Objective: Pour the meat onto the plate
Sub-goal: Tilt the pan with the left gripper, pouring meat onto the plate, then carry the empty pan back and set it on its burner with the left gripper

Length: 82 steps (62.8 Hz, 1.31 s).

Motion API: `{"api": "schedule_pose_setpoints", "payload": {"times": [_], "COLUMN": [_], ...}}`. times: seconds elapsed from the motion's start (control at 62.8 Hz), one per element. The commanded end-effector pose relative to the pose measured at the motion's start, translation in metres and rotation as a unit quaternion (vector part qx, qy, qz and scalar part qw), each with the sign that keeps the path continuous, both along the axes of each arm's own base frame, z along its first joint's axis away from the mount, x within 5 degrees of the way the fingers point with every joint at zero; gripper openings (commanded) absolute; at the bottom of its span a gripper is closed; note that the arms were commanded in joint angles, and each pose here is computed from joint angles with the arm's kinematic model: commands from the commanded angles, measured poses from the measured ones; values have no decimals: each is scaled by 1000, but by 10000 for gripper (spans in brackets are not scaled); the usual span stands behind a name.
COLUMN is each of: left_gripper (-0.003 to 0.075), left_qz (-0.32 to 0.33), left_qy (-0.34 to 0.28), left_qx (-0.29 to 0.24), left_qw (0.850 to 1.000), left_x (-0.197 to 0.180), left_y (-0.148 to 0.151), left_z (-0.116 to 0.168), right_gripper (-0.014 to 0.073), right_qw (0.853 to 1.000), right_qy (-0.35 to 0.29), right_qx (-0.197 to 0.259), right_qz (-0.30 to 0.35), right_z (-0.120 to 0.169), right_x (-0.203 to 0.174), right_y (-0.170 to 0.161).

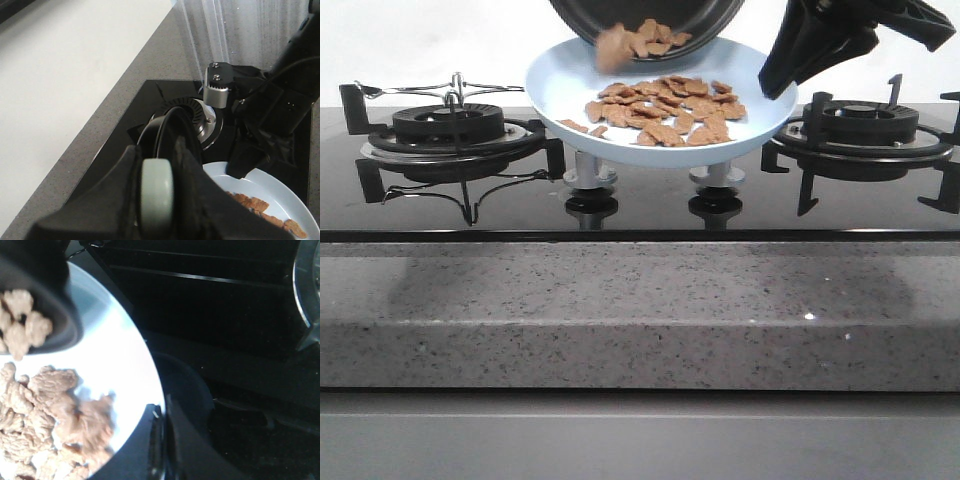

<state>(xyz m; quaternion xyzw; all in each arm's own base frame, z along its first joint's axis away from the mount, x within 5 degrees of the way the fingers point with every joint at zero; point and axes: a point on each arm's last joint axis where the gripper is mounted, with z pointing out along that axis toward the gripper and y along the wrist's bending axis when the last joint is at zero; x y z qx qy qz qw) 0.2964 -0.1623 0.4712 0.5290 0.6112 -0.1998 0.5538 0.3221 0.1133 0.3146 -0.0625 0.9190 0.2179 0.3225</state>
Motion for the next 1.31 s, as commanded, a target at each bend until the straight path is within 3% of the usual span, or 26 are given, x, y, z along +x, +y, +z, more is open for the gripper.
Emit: {"api": "schedule_pose_setpoints", "payload": {"times": [0.0,0.574,0.765,0.94,1.084,1.211,1.291], "left_gripper": [-20,-20,-20,-20,-20,-20,-20], "left_qz": [17,14,48,102,106,100,116], "left_qy": [-61,-119,-97,-39,56,145,208], "left_qx": [-52,-20,-59,-132,-249,-366,-425], "left_qw": [997,993,992,985,961,914,873], "left_x": [-23,-51,-46,-35,-27,-17,-5], "left_y": [4,-3,0,19,50,95,127], "left_z": [38,52,56,61,69,76,73], "right_gripper": [-59,-59,-59,-59,-59,-59,-59], "right_qw": [998,998,998,998,998,998,998], "right_qy": [-52,-52,-52,-52,-52,-52,-52], "right_qx": [26,26,26,26,26,26,26], "right_qz": [-12,-12,-12,-12,-12,-12,-12], "right_z": [27,27,27,27,27,27,27], "right_x": [-4,-4,-4,-4,-4,-4,-4], "right_y": [-2,-2,-2,-2,-2,-2,-2]}}
